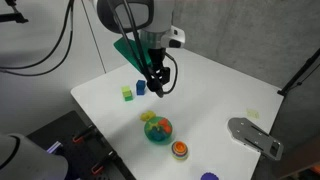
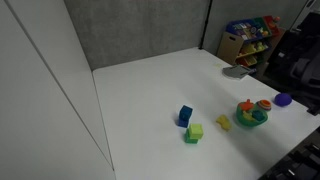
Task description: Put the yellow thing into the bowl
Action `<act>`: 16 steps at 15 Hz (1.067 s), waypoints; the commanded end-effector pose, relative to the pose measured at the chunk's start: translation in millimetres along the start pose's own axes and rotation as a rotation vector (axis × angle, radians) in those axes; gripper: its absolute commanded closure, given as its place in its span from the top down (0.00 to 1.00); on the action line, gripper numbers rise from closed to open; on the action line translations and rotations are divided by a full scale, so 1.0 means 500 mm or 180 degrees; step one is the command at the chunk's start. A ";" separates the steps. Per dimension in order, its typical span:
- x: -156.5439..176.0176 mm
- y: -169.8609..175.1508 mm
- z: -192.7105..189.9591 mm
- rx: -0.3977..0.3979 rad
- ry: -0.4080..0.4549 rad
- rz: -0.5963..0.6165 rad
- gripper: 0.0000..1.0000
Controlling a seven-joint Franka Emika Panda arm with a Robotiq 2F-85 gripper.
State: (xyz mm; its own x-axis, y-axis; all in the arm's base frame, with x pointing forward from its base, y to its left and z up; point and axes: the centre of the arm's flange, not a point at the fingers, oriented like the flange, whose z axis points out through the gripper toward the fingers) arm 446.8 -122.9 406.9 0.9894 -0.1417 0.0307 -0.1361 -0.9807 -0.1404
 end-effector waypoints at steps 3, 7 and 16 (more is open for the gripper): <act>0.000 0.000 -0.001 0.0000 0.0003 0.0000 1.00; 0.000 -0.032 0.019 -0.0190 -0.0049 0.0048 1.00; -0.022 -0.113 0.145 -0.0583 -0.0384 0.0349 1.00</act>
State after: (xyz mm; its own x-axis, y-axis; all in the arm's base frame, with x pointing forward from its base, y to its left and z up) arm 449.8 -63.3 364.0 0.9751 -0.2065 -0.0809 -0.2056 -0.9785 0.0188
